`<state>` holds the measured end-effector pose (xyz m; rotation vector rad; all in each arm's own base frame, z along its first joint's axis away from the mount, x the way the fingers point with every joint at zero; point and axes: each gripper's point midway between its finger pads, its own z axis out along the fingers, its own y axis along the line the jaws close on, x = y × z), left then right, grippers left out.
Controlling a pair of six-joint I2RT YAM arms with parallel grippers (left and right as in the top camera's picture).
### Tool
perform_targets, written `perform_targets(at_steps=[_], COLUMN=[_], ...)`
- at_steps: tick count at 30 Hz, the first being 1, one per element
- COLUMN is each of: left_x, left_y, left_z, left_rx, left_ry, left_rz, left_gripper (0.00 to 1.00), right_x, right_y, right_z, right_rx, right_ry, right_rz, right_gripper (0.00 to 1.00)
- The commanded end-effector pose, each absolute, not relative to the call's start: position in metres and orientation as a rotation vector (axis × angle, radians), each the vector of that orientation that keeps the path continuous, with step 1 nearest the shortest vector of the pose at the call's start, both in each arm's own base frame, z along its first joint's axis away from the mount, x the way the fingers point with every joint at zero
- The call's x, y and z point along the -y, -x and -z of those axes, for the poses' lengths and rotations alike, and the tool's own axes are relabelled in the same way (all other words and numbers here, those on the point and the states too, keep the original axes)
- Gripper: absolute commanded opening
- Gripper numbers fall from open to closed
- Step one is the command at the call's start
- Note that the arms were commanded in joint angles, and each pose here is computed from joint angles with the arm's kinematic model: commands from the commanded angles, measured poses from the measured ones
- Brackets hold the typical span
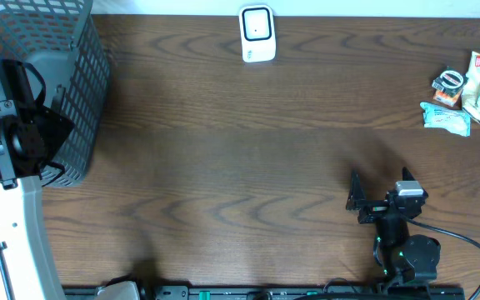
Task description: Scan the item barcode
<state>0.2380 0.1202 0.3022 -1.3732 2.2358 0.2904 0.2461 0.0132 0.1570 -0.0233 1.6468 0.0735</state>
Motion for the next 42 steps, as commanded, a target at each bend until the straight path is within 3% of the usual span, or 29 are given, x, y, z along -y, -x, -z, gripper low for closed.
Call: perform_targets(at_steps=[1,42], left_x=[-0.1224,-0.1224], left_y=[-0.2350,-0.2350], left_z=[-0.3038,-0.3038], left_rx=[-2.218,-2.218], left_ry=[1.388,1.388], left_rz=[-0.300,-0.300], left_gripper=[0.98,0.98], right_x=[-0.0092,-0.0091], right_y=[-0.2459,-0.2460], right_z=[-0.1557,-0.1567], right_rx=[-1.649,-1.645], right_ry=[0.033,0.041], right_rz=[-0.035,-0.027], right_gripper=[0.99,0.99])
